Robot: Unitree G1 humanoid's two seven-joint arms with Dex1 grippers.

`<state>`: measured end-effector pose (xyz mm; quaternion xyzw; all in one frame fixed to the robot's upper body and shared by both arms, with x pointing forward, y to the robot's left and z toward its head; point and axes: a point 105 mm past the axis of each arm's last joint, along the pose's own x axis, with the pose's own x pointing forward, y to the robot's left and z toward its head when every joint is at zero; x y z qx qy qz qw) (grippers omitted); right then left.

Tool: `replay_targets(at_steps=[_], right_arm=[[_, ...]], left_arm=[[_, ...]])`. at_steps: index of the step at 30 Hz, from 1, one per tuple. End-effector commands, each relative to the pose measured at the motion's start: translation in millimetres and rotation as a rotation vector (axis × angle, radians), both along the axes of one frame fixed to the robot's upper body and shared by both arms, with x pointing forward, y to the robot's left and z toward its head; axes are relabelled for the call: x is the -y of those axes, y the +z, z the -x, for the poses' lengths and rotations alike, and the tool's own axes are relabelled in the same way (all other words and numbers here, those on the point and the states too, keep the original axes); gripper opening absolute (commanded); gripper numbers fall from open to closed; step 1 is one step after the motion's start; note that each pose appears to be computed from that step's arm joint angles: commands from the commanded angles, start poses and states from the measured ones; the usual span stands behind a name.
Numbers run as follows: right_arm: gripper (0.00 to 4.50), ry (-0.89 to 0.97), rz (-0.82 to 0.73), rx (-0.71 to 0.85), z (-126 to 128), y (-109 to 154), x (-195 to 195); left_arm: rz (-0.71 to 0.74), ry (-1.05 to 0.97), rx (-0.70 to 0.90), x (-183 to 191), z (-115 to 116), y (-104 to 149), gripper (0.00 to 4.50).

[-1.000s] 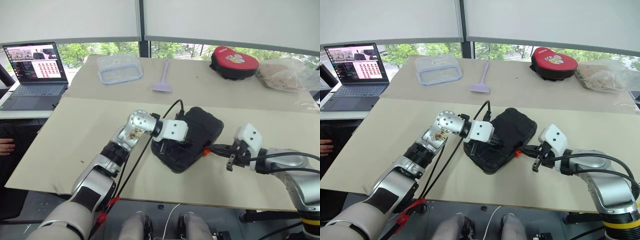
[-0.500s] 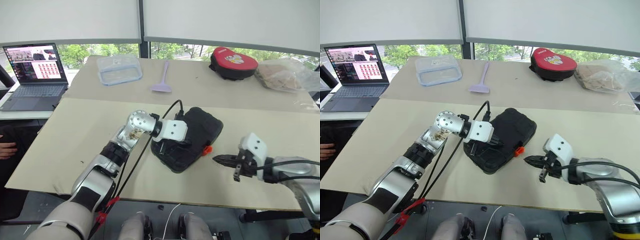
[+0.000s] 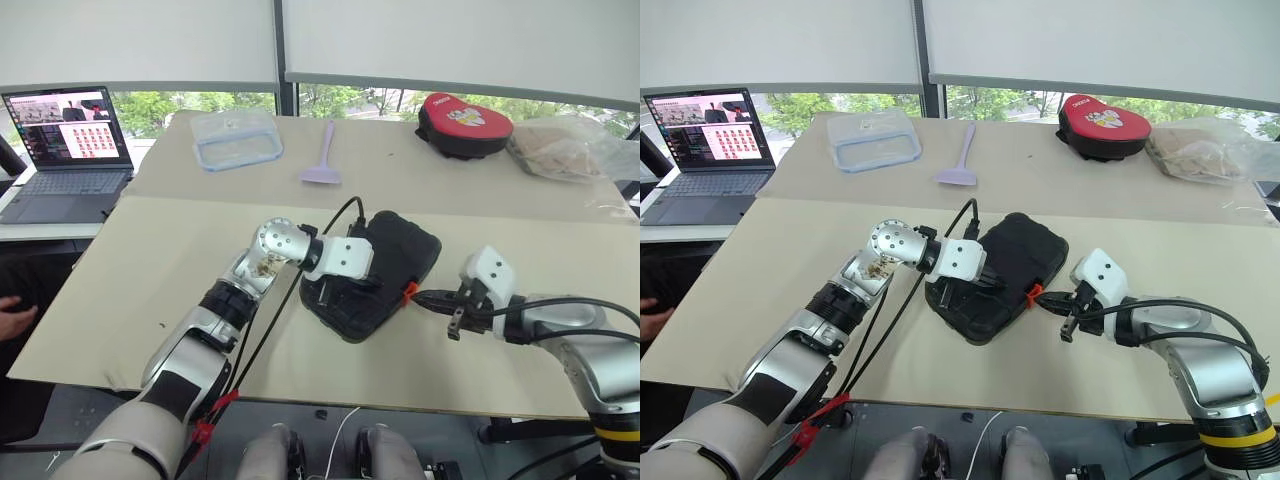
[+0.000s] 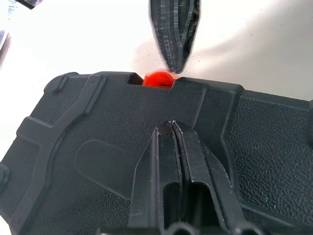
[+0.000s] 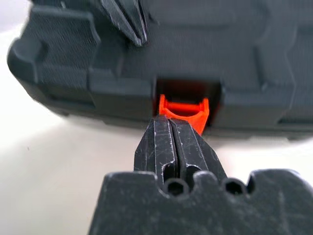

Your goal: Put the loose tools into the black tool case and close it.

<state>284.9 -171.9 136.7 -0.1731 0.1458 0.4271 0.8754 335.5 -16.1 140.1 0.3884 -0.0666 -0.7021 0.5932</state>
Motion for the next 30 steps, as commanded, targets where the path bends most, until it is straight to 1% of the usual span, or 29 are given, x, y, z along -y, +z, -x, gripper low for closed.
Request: replay_targets(at_steps=[1, 3, 8, 9, 10, 11, 12, 13, 14, 16, 20, 21, 23, 26, 30], right_arm=[[0.00, -0.004, 0.006, 0.054, 0.5, 11.1, 2.6], [0.00, -0.001, 0.007, 0.050, 2.5, 11.9, 3.5], [0.00, 0.024, 0.005, 0.012, 18.7, 22.1, 17.1], [0.58, 0.026, 0.002, 0.004, 20.9, 23.1, 19.0], [0.79, 0.034, 0.001, -0.006, 23.9, 24.5, 21.3], [1.05, 0.054, 0.000, -0.014, 28.2, 27.0, 23.5], [1.40, 0.069, 0.000, -0.019, 31.4, 28.6, 25.0], [1.71, 0.085, 0.002, -0.019, 34.8, 31.8, 28.7], [2.09, 0.093, -0.016, -0.021, 36.1, 38.6, 38.0], [2.75, 0.105, -0.041, -0.034, 38.8, 47.2, 52.9], [4.09, 0.122, -0.055, -0.041, 40.4, 56.5, 70.4], [4.46, 0.122, -0.056, -0.037, 39.1, 59.4, 74.6], [4.50, 0.128, -0.057, -0.025, 36.8, 64.5, 79.7], [4.50, 0.142, -0.070, -0.048, 36.9, 64.6, 84.2], [4.50, 0.153, -0.077, -0.079, 37.0, 58.7, 87.0]], left_arm=[[-0.104, 0.033, -0.062, -9.2, 0.5, -33.4, 0.11], [-0.103, 0.036, -0.063, -9.6, 0.3, -33.6, 0.11], [-0.070, 0.098, -0.096, -24.8, -6.2, -26.6, 0.11], [-0.061, 0.110, -0.107, -27.8, -7.0, -24.6, 0.00], [-0.045, 0.131, -0.123, -32.8, -8.6, -21.3, 0.00], [-0.023, 0.159, -0.142, -41.7, -10.9, -16.1, 0.53], [-0.009, 0.177, -0.153, -47.3, -11.9, -12.7, 0.69], [0.012, 0.212, -0.177, -60.4, -13.5, -6.6, 1.03], [0.051, 0.279, -0.245, -91.4, -13.2, 5.6, 1.42], [0.100, 0.346, -0.349, -135.6, -1.3, 25.9, 1.99], [0.128, 0.410, -0.499, -177.7, 30.4, 51.8, 3.36], [0.131, 0.429, -0.529, -188.2, 40.4, 57.9, 3.79], [0.148, 0.473, -0.561, -204.4, 55.7, 65.4, 4.46], [0.195, 0.529, -0.575, -212.4, 65.8, 66.7, 4.46], [0.221, 0.558, -0.593, -211.2, 77.9, 57.1, 4.46]])
